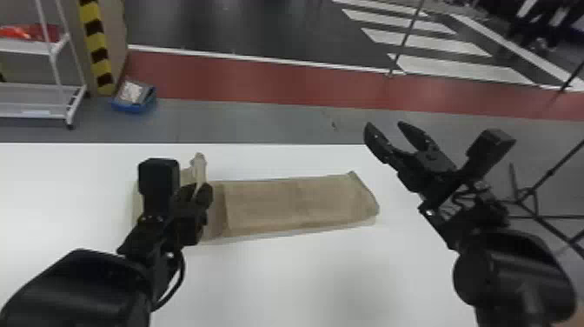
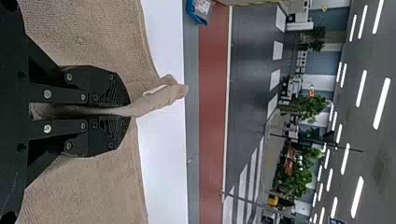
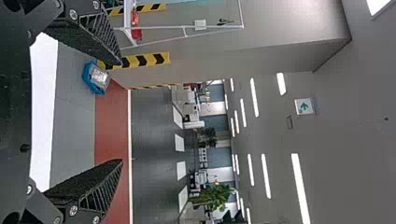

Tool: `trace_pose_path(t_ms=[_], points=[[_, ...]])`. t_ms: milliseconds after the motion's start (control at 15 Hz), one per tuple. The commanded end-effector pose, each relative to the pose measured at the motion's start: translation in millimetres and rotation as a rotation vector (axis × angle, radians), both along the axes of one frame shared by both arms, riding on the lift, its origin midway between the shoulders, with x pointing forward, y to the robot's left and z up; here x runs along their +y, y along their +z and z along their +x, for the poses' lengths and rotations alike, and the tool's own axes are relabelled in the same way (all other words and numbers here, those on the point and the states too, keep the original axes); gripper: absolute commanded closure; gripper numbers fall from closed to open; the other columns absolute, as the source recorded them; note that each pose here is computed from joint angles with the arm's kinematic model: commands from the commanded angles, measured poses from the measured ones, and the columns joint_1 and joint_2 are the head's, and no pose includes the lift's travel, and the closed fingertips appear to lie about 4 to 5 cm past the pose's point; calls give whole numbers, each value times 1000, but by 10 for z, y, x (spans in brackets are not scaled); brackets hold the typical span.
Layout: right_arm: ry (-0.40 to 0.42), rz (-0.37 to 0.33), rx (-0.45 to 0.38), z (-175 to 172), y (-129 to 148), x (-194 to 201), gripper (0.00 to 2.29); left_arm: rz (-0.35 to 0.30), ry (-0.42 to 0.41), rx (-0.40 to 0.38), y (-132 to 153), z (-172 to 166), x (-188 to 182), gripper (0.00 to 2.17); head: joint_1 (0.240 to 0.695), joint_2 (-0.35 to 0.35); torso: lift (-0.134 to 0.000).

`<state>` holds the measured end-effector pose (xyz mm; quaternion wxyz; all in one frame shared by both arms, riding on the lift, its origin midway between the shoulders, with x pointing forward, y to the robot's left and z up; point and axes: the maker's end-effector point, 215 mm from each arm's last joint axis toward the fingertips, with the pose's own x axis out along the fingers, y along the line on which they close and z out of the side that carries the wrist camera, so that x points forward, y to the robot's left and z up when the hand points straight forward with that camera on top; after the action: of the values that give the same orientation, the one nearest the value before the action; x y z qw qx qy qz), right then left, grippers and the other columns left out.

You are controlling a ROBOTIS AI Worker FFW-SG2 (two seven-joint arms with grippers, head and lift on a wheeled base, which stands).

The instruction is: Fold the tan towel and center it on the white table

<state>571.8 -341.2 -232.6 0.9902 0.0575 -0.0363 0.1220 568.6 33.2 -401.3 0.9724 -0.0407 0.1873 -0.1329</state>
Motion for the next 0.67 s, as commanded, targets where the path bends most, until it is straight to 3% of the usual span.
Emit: trace_pose_path(t_ms=[0, 67, 333, 467, 600], points=[[10, 15, 4, 7, -23, 46, 154, -86, -49, -17, 1, -32, -236, -2, 657, -279, -113], [18, 18, 8, 24, -48, 97, 154, -131, -59, -19, 55, -41, -290, -2, 658, -295, -113], [54, 12, 32, 79, -149, 365, 154, -170, -39, -45, 219, -120, -156, 33, 655, -299, -113], [79, 26, 66, 81, -269, 521, 157, -140, 36, -83, 298, -56, 266, 33, 657, -274, -113], [127, 52, 125, 52, -497, 757, 218, -111, 146, -204, 539, -24, 799, 33, 661, -244, -113]])
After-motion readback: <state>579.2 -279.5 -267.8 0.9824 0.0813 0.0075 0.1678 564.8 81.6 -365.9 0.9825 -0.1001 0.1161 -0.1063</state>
